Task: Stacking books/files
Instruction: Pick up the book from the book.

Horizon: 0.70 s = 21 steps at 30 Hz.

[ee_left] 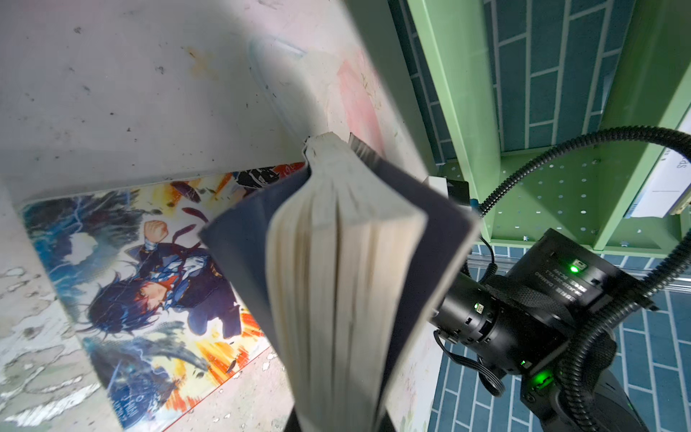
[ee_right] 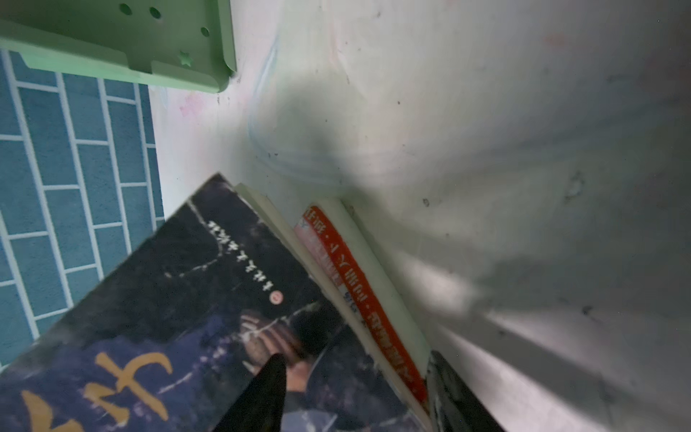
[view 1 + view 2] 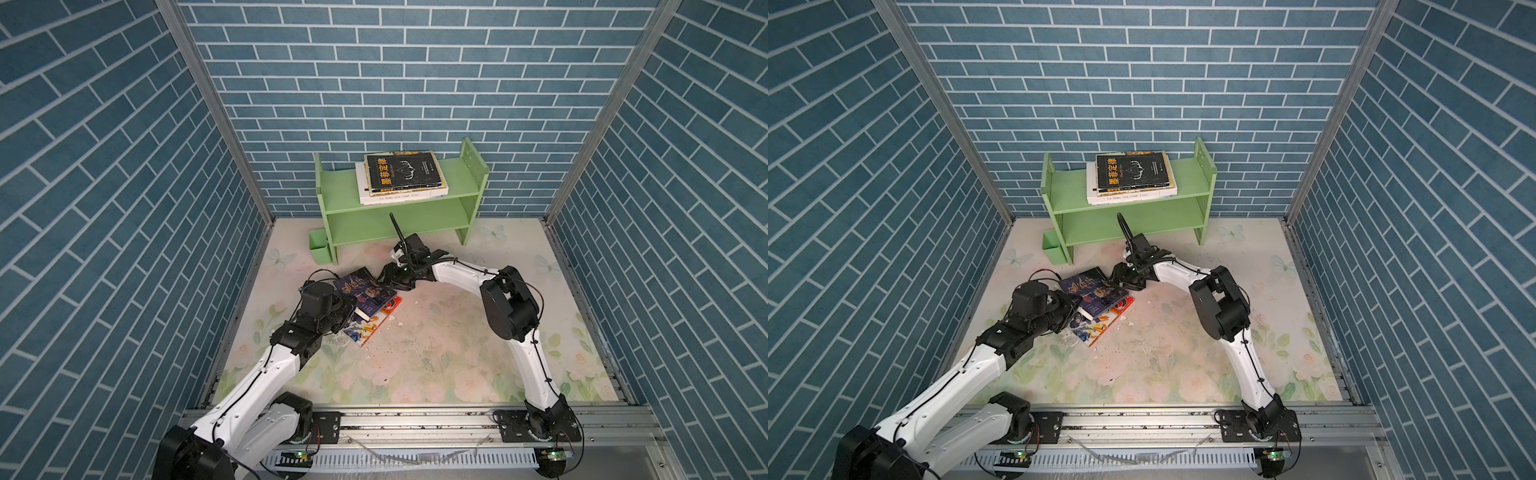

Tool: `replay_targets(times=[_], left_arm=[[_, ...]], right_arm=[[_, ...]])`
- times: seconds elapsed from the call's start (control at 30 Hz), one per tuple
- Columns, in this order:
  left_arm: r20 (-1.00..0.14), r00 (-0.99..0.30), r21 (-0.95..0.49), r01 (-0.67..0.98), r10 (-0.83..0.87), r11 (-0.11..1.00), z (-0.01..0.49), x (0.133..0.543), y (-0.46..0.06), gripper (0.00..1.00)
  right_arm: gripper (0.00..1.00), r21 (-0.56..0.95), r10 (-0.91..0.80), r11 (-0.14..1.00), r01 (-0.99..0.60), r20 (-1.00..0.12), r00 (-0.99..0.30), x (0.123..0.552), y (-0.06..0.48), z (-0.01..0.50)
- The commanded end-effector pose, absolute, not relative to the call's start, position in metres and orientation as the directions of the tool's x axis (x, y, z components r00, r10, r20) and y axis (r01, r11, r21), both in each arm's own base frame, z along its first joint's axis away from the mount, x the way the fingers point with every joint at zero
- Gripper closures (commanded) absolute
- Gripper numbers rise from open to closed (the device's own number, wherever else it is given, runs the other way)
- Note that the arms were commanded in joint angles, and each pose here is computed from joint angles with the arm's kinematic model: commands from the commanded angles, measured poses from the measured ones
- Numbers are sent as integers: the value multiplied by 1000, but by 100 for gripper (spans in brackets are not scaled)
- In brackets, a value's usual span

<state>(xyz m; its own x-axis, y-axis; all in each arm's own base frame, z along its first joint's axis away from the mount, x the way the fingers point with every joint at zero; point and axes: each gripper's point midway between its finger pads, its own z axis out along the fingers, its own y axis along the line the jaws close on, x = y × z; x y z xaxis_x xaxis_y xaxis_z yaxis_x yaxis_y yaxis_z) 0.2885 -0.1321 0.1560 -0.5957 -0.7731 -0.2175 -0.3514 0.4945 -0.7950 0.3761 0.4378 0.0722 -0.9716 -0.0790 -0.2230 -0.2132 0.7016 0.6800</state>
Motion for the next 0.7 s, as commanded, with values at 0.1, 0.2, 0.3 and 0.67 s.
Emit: replay_targets(times=[0.1,0.2,0.3,0.67], left_arm=[[-269,-687,-788,-245,-674,564,199,282,-146,95],[-294,-750,-759,-194,-593,622,210,274,-152,95],[-283,-807,-779,-122,-519,615,227,273,-169,95],[-520,-779,-812,324,-349,486,381,296,-216,96]], right_arm=[[21,724,102,618,-306,-459,-883,405,407,224],[14,700,157,633,-330,-534,-830,404,377,263],[13,708,241,629,-320,-570,-786,407,341,297],[1,739,445,564,-368,-647,-619,389,253,406]])
